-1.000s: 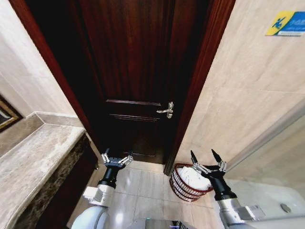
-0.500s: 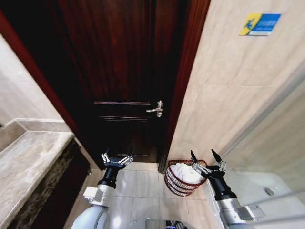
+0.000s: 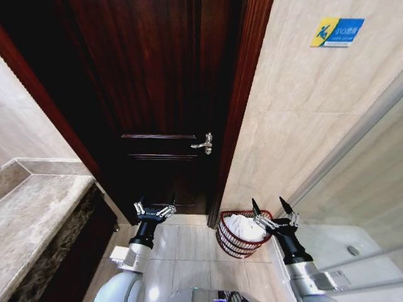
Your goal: Discard the used towel into the hamper.
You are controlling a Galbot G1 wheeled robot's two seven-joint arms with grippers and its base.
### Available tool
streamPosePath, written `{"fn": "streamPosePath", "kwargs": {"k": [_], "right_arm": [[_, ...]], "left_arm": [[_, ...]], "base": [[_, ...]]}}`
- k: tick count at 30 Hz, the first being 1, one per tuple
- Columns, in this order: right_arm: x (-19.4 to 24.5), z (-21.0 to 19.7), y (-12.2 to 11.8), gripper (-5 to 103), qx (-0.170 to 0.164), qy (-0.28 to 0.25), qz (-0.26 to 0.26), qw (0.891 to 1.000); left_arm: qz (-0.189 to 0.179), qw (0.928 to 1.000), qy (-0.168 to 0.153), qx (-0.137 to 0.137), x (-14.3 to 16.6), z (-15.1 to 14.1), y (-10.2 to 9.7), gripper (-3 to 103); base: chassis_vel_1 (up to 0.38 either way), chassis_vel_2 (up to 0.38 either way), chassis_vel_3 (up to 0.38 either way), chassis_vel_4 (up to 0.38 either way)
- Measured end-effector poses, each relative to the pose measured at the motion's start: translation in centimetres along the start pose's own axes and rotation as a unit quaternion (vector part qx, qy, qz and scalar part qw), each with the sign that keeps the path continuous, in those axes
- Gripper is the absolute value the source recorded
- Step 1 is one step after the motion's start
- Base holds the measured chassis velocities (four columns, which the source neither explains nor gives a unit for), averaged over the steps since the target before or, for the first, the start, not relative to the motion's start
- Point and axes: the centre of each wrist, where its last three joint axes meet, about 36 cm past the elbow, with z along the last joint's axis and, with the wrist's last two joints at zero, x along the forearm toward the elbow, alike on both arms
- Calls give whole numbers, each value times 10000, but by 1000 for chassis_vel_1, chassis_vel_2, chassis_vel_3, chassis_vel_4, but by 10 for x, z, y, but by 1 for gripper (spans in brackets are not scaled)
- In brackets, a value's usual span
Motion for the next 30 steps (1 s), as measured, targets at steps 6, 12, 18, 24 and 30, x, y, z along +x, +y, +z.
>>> {"fn": "streamPosePath", "kwargs": {"k": [6, 12, 18, 24, 30], "right_arm": [[0, 0, 0, 100, 0, 0, 0, 10000], [0, 0, 0, 100, 1, 1, 0, 10000], [0, 0, 0, 100, 1, 0, 0, 10000], [0, 0, 0, 100, 0, 0, -1, 10000], [0, 0, 0, 100, 0, 0, -1, 10000]], "left_arm": [[0, 10000, 0, 0, 0, 0, 0, 100], [-1, 10000, 0, 3, 0, 0, 0, 100], [0, 10000, 0, 1, 0, 0, 0, 100], [1, 10000, 0, -1, 0, 0, 0, 100], [0, 10000, 0, 1, 0, 0, 0, 100]], "base": [[-117, -137, 114, 114], [-126, -108, 131, 128], [-21, -29, 32, 13], [0, 0, 0, 0], [0, 0, 0, 0]]}}
